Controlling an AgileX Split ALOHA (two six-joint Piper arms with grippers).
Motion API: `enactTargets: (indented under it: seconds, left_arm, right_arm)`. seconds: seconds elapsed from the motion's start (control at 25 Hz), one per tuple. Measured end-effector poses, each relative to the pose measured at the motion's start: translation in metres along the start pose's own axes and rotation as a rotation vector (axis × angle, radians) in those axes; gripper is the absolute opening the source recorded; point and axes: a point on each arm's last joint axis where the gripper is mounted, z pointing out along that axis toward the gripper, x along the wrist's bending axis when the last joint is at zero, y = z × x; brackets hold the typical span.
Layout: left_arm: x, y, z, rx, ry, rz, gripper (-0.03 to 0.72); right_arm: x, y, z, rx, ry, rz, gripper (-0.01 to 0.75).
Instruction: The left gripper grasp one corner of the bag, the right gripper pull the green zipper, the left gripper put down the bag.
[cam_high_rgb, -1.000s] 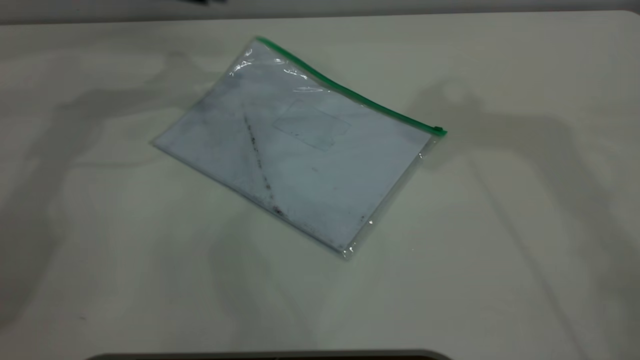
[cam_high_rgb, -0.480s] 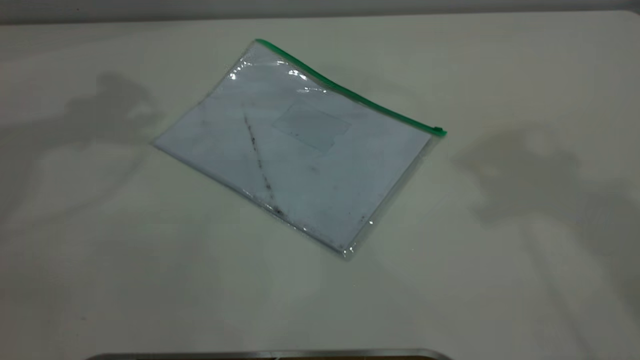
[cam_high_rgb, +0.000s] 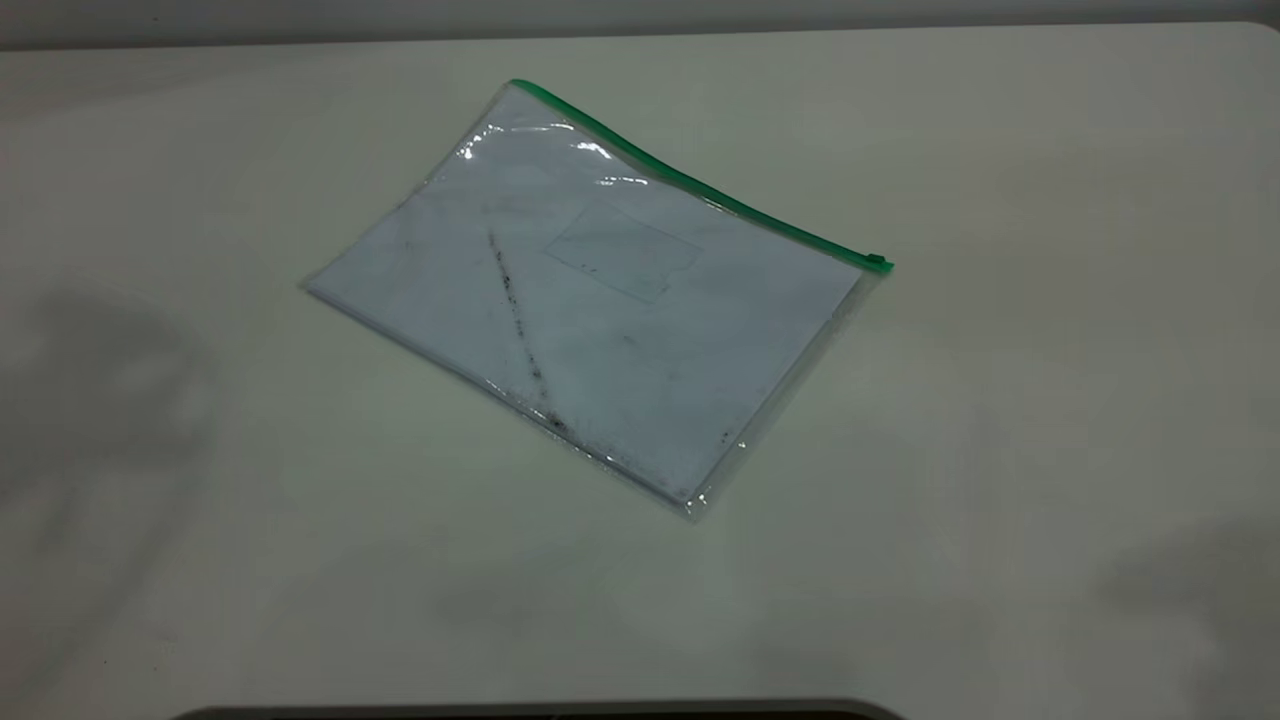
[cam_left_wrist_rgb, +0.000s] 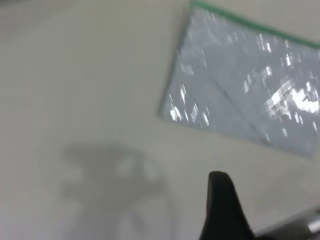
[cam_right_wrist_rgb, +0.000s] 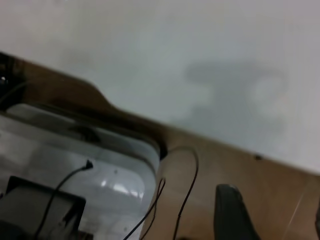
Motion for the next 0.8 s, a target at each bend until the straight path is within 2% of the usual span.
enactTargets:
  seconds: [0.28,0.52,0.64,0.8]
  left_arm:
    - [-0.022,-0.098,0.014,0.161,-0.003,-0.072,0.522]
    - [-0.040,-0.171,0.030,0.241,-0.009,-0.159,0.522]
    - [-0.044,-0.205,0.038,0.258,0.034,-0.179,0.522]
    - [-0.044,-0.242,0.040,0.254,0.145,-0.181,0.522]
  right_arm:
    - [0.002,-0.066,0.025,-0.050,-0.042,0.060,0.440]
    - [0.000,-0.086,0.021,-0.183,-0.093,0.074,0.440]
    - [0.000,-0.089,0.017,-0.213,-0.105,0.080,0.440]
    - [0.000,-0.091,0.016,-0.227,-0.106,0.080,0.440]
